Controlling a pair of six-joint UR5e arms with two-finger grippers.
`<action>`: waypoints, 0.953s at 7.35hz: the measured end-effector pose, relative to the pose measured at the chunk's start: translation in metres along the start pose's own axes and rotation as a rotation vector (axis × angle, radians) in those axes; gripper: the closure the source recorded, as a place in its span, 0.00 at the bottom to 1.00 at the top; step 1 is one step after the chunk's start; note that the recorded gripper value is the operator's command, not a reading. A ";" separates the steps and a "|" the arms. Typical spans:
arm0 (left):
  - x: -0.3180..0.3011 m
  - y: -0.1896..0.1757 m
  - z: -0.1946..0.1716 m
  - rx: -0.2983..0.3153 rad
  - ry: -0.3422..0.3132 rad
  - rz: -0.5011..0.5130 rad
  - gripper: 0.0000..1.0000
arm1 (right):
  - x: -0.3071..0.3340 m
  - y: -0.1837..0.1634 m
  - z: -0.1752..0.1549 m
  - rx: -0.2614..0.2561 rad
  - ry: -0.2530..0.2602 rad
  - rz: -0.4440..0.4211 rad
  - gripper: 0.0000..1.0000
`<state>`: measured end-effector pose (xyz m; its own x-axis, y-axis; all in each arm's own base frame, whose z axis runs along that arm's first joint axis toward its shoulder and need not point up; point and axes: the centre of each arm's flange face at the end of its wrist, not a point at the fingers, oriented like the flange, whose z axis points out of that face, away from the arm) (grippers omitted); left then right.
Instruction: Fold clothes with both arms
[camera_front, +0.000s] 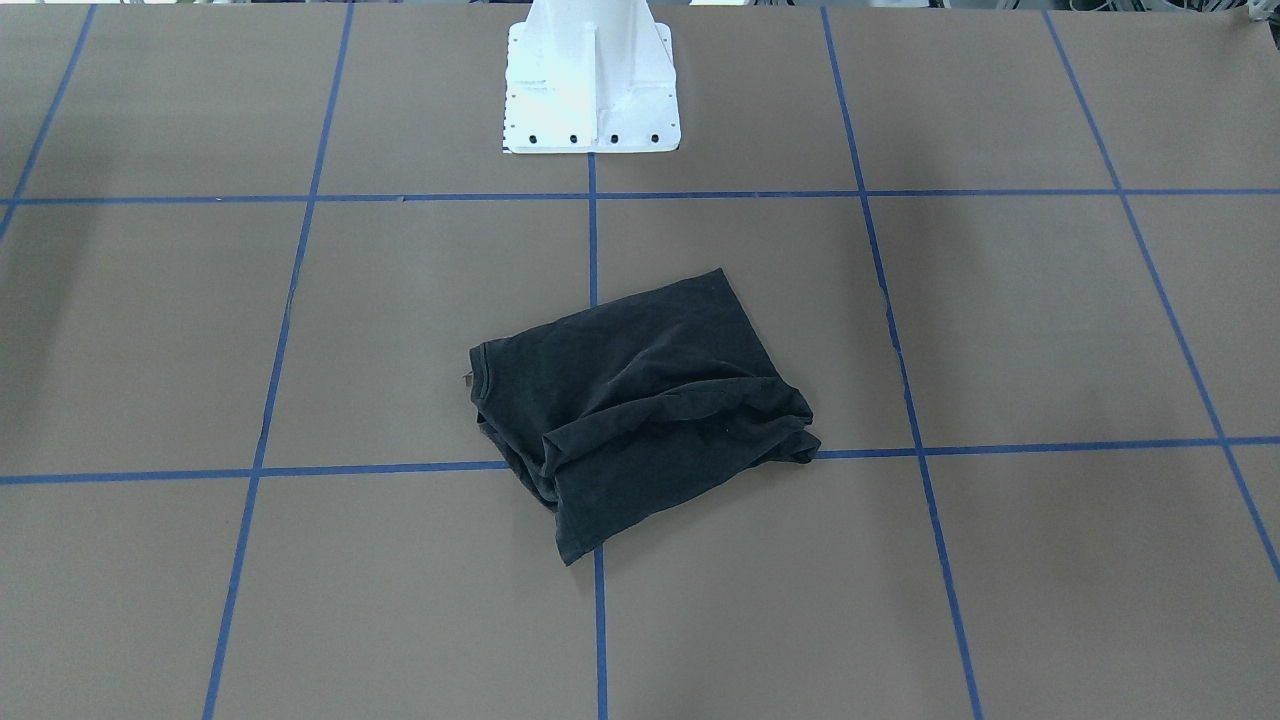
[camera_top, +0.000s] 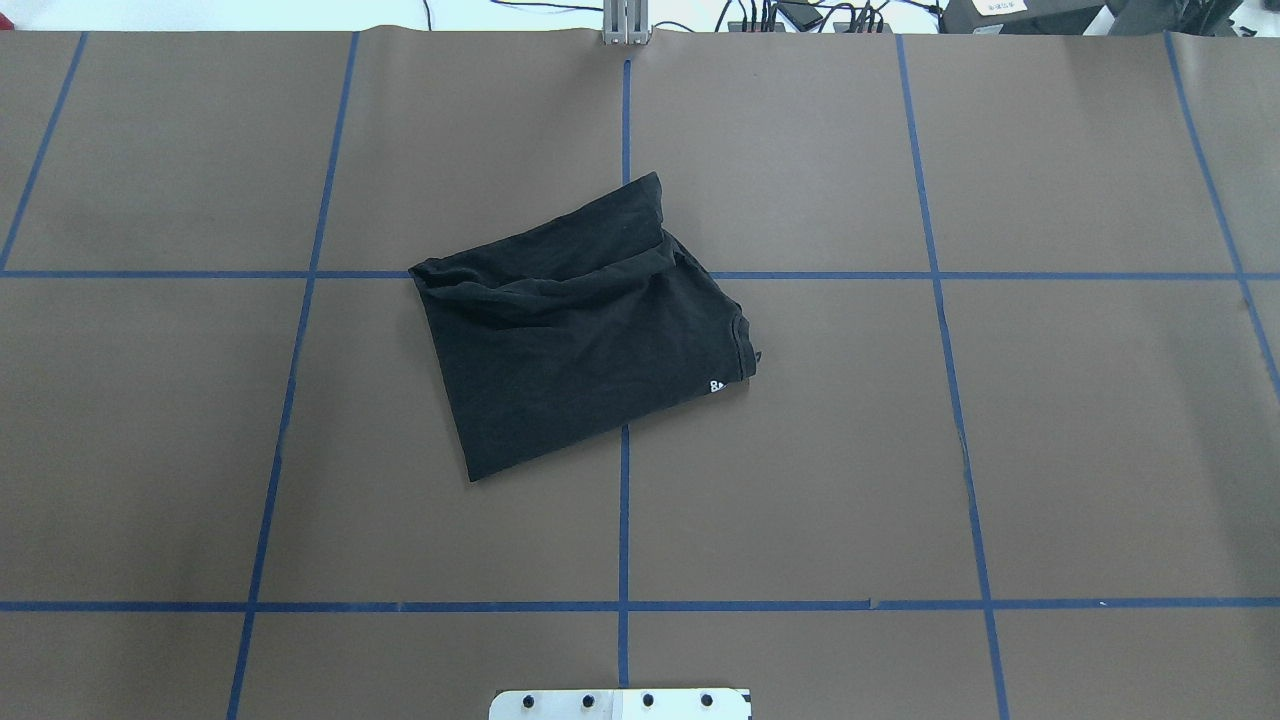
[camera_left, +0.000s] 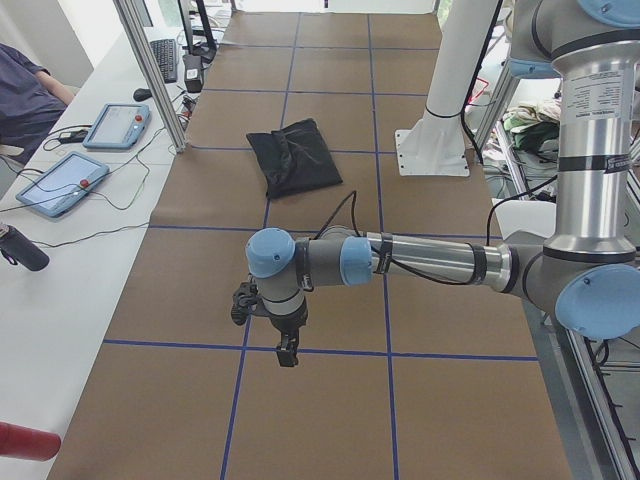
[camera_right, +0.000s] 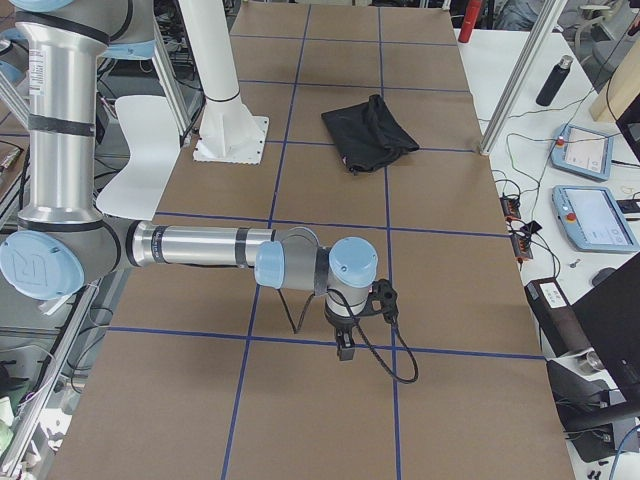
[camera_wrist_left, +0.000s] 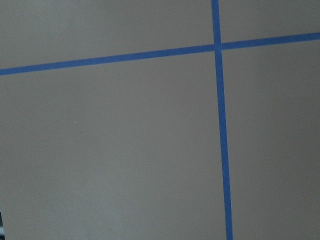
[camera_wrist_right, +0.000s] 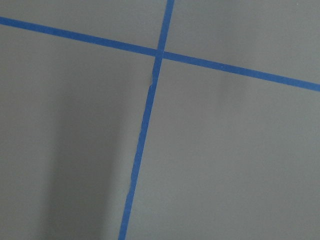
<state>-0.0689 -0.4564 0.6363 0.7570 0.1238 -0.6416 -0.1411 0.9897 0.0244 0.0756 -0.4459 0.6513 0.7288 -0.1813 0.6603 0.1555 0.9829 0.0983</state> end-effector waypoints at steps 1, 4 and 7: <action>0.005 -0.001 -0.001 0.020 0.044 0.033 0.00 | -0.003 -0.004 -0.012 -0.006 -0.002 0.016 0.00; 0.014 -0.013 -0.007 0.058 0.097 0.069 0.00 | 0.020 0.023 -0.024 -0.010 -0.010 0.080 0.00; 0.014 -0.014 -0.008 0.060 0.093 0.075 0.00 | 0.029 0.045 -0.022 -0.010 -0.012 0.115 0.00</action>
<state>-0.0613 -0.4693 0.6205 0.6832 0.1927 -0.7043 -0.1546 0.9809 0.1185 0.1183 -0.4078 0.6589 0.7344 -0.0672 0.6754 0.0779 0.9969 0.0145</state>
